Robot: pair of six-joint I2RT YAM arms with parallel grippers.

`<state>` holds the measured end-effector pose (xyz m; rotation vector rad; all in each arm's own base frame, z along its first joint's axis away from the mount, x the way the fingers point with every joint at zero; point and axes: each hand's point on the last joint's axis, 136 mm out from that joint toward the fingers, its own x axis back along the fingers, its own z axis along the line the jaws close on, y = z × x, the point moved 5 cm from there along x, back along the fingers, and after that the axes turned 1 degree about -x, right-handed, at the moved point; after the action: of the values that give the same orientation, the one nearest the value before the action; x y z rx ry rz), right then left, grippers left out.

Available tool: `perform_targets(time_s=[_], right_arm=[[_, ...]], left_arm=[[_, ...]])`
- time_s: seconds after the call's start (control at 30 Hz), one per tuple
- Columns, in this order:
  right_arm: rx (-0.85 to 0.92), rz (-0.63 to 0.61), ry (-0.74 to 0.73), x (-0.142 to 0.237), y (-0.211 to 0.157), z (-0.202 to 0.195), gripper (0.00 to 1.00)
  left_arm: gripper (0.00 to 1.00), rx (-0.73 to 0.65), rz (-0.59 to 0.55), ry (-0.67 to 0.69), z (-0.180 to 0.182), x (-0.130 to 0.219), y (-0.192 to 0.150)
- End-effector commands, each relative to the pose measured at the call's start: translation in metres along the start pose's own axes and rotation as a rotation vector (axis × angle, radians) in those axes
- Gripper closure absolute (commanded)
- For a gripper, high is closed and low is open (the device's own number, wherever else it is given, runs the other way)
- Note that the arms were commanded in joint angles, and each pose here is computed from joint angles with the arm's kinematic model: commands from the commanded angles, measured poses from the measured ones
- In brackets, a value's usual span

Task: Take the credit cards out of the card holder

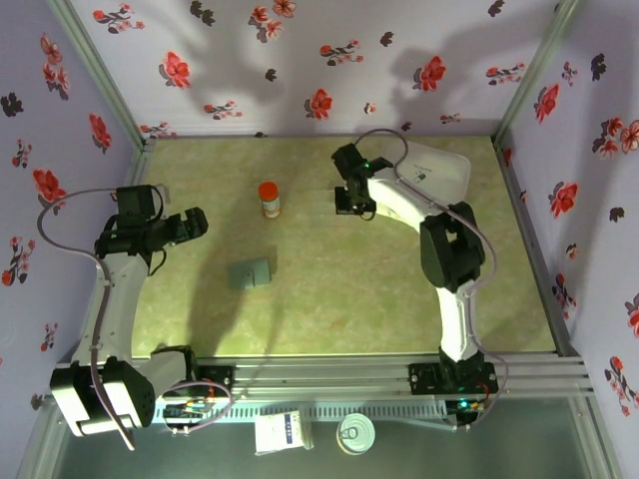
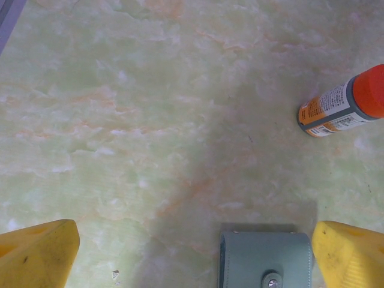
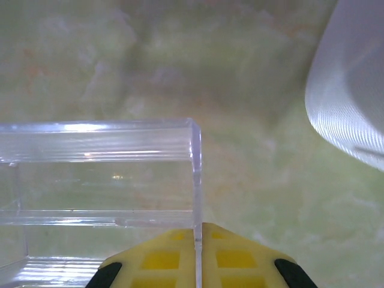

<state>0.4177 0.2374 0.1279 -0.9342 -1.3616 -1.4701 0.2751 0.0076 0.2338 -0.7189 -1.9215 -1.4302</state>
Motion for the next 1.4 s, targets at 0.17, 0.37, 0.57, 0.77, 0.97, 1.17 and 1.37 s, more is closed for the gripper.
perform_targets(time_s=[0.17, 0.37, 0.57, 0.77, 0.97, 1.17, 1.37], right_arm=[[-0.015, 0.051, -0.081, -0.013, 0.013, 0.002, 0.91], [-0.012, 0.080, -0.066, -0.025, 0.012, 0.007, 0.89], [-0.005, 0.089, -0.054, -0.028, 0.009, 0.008, 0.88], [0.007, 0.088, -0.016, -0.026, 0.010, 0.012, 0.87], [0.019, 0.079, -0.002, -0.023, 0.012, 0.015, 0.89], [0.028, 0.061, 0.011, -0.013, 0.015, 0.017, 0.84], [0.035, 0.043, 0.015, 0.008, 0.018, 0.016, 0.76]], left_arm=[[0.00, -0.005, 0.031, -0.010, 0.002, 0.000, -0.009], [0.00, -0.008, 0.034, -0.013, 0.001, -0.001, -0.010], [0.00, -0.005, 0.039, -0.015, 0.001, -0.002, -0.010], [0.00, -0.004, 0.041, -0.019, 0.001, -0.002, -0.011], [0.00, -0.003, 0.045, -0.030, 0.000, -0.003, -0.012], [0.00, -0.016, 0.057, -0.062, -0.006, -0.006, -0.016], [0.00, 0.020, 0.123, -0.116, -0.025, -0.012, -0.027]])
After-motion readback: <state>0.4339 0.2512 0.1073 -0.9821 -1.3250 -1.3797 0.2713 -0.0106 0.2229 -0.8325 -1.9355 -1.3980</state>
